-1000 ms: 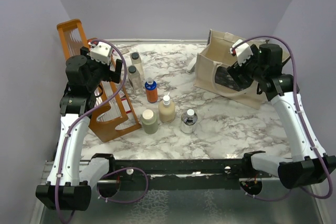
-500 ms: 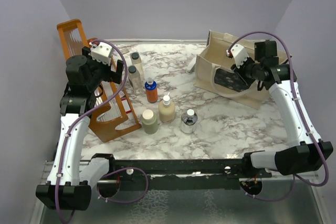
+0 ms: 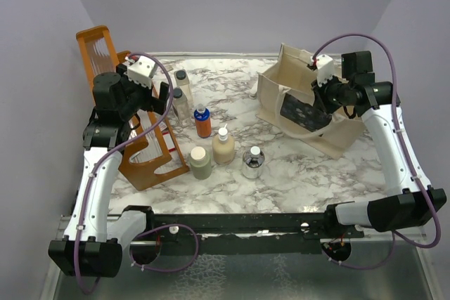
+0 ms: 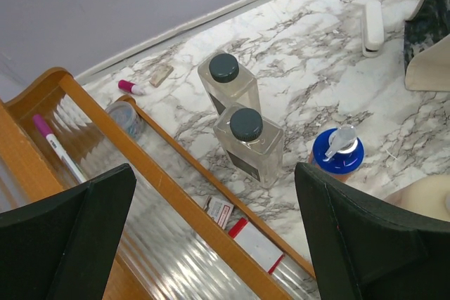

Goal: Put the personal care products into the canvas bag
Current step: Move the canvas bag to the center of the board.

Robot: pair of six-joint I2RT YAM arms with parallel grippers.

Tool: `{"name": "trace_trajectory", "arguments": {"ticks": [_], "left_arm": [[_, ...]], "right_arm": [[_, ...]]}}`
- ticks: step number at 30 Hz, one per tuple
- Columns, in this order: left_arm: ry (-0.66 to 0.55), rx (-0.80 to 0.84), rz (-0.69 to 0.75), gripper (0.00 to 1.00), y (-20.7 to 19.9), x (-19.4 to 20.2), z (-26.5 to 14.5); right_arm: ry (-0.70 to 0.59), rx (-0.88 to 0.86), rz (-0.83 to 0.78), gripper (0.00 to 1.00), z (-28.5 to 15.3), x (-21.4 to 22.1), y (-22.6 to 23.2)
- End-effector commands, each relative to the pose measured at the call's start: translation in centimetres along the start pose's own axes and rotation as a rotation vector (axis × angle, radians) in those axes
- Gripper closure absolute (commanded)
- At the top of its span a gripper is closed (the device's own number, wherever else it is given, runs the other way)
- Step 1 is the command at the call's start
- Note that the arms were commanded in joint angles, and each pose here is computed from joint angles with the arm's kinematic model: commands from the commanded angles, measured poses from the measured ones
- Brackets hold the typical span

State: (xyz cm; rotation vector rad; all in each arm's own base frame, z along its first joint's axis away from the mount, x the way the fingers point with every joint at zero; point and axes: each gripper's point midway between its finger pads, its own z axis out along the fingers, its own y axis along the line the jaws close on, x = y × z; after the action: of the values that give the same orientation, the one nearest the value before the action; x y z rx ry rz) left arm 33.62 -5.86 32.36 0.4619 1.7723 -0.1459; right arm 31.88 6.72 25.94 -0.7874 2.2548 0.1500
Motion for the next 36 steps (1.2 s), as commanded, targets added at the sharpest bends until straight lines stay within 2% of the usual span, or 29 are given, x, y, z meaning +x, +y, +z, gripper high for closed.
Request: {"name": "trace_trajectory", "arguments": {"ticks": [1,10,14,20,22,26,30,36], "left_arm": [[-0.01,0.047,0.022,0.01,-0.9,-0.6,0.1],[0.046,0.105,0.038,0.01,-2.4,0.4,0.7],[0.077,0.119,0.038,0.01,-2.6,0.8,1.1],[0.074,0.123,0.043,0.01,-2.4,-0.4,1.7],[0.08,0.122,0.044,0.01,-2.3,-0.7,1.8],[0.076,0.105,0.028,0.01,-2.0,-1.2,2.1],[0.061,0.073,-0.005,0.01,-1.5,-1.9,2.0],[0.052,-0.038,-0.041,0.01,0.5,-3.1,2.3]], "right_arm": [[-0.03,-0.033,0.11,0.99,-0.1,-1.1,1.4],[-0.189,-0.136,0.107,0.98,-0.7,-5.3,4.0],[-0.226,-0.188,0.093,0.93,-0.7,-6.4,5.4],[-0.297,-0.27,0.047,0.74,-1.2,-8.1,7.6],[-0.332,-0.259,0.022,0.65,-1.8,-9.0,7.5],[-0.425,-0.223,-0.038,0.55,-3.8,-11.6,7.2],[-0.514,-0.213,-0.086,0.36,-5.3,-14.2,7.5],[-0.622,-0.258,-0.146,0.27,-5.9,-17.7,9.5]]}}
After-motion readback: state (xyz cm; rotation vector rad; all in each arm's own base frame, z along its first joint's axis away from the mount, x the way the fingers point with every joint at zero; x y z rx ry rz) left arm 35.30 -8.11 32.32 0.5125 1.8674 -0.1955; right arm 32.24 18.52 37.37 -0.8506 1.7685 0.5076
